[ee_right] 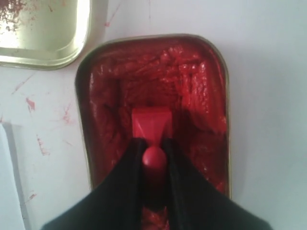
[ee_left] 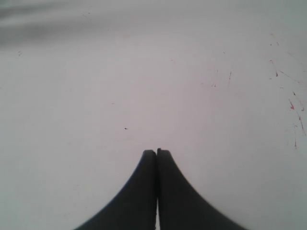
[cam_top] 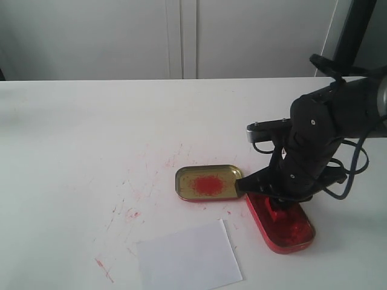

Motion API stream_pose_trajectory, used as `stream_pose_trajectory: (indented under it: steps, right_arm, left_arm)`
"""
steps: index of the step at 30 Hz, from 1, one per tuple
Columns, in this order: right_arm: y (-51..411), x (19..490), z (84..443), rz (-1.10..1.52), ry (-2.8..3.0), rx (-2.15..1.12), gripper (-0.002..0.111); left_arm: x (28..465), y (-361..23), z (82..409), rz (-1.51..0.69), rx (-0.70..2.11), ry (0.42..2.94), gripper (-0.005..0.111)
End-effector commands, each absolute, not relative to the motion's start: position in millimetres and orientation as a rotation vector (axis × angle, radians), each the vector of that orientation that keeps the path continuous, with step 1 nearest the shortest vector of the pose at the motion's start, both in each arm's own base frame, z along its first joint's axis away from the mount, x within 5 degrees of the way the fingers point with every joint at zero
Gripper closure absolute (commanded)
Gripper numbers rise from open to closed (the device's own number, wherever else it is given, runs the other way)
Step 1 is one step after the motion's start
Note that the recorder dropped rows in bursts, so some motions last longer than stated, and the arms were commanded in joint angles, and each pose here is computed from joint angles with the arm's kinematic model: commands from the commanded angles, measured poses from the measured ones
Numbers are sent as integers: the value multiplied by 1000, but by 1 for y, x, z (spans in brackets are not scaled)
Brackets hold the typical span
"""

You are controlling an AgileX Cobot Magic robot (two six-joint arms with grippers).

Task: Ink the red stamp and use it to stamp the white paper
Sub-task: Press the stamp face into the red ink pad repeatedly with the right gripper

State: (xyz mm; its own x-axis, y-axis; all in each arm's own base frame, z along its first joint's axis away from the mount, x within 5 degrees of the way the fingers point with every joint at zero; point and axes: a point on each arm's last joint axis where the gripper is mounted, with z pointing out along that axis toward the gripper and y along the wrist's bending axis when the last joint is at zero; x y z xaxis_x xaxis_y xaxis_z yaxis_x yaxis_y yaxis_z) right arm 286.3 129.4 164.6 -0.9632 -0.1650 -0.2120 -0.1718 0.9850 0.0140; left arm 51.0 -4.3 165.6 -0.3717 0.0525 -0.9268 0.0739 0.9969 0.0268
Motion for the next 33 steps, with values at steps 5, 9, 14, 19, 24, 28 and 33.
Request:
stream_pose_trajectory:
  steps: [5, 9, 14, 19, 24, 28, 33]
  right_arm:
    - [130, 288, 163, 46, 2904, -258, 108]
    - [131, 290, 147, 27, 2942, -263, 108]
    - [131, 291, 121, -20, 3024, -275, 108]
    - [131, 289, 106, -51, 3078, -280, 108]
    - [130, 289, 98, -65, 3099, -285, 108]
    - [128, 285, 91, -79, 3119, -294, 108]
    - [126, 279, 85, -74, 3118, -297, 108]
  left_arm:
    - [51, -5, 165, -31, 81, 1951, 107]
    - [51, -5, 165, -31, 81, 1951, 107]
    - [51, -5, 165, -31, 81, 1951, 107]
    - [51, -5, 165, -31, 81, 1951, 107]
    - [51, -5, 165, -31, 81, 1951, 107]
    - [51, -5, 165, -31, 81, 1951, 107]
    - [51, -5, 165, -31, 81, 1951, 107]
